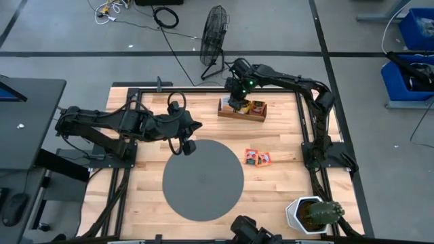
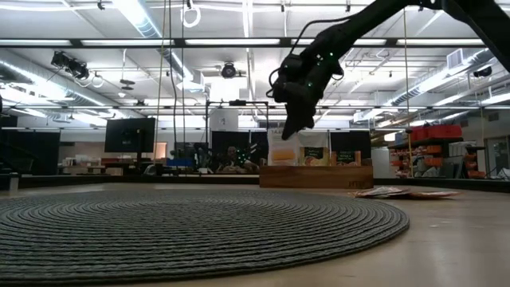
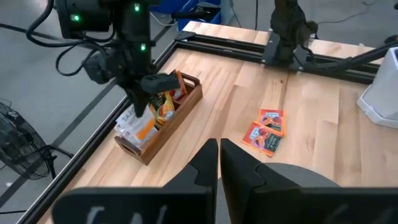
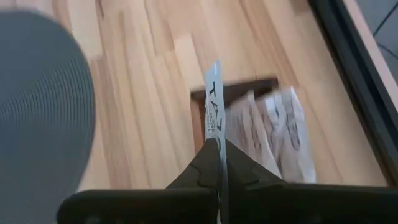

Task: Pick & Place Tea
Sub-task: Put the white tea bag into the left section of the wooden organizer

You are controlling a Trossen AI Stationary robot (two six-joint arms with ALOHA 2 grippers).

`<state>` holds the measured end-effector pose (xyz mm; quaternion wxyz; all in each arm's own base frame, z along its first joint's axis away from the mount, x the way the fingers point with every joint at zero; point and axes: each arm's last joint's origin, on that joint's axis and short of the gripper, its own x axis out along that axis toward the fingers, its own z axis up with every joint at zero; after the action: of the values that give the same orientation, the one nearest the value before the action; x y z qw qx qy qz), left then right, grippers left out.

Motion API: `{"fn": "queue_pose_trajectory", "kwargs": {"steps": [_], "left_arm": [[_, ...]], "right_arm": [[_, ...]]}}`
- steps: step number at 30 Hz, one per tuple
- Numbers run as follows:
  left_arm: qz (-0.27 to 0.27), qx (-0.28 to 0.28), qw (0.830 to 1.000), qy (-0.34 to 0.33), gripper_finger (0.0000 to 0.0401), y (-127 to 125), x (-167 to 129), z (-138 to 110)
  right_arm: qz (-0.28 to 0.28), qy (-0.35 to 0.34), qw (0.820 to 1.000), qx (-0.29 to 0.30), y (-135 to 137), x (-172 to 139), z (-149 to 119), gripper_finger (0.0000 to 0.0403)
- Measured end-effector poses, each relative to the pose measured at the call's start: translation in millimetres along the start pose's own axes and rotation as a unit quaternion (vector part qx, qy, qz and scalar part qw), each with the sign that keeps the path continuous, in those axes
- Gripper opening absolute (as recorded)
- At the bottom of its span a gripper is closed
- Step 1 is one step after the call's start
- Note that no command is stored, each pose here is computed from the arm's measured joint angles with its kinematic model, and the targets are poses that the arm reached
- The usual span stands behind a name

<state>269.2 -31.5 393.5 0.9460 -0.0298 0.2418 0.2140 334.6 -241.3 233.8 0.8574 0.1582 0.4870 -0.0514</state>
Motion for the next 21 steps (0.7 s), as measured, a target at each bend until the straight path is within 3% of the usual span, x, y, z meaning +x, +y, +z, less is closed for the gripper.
{"fn": "queue_pose_trajectory", "kwargs": {"steps": [11,21], "left_arm": [[0.0,-0.006,1.0,0.0,0.0018,0,0,0],[0.001,-0.018,1.0,-0.001,0.0018,0,0,0]], "right_arm": [[-0.005,-0.035,0.999,0.01,-6,21,-10,0.0],[0.0,-0.018,1.0,0.015,-8,39,-30,0.0]]}}
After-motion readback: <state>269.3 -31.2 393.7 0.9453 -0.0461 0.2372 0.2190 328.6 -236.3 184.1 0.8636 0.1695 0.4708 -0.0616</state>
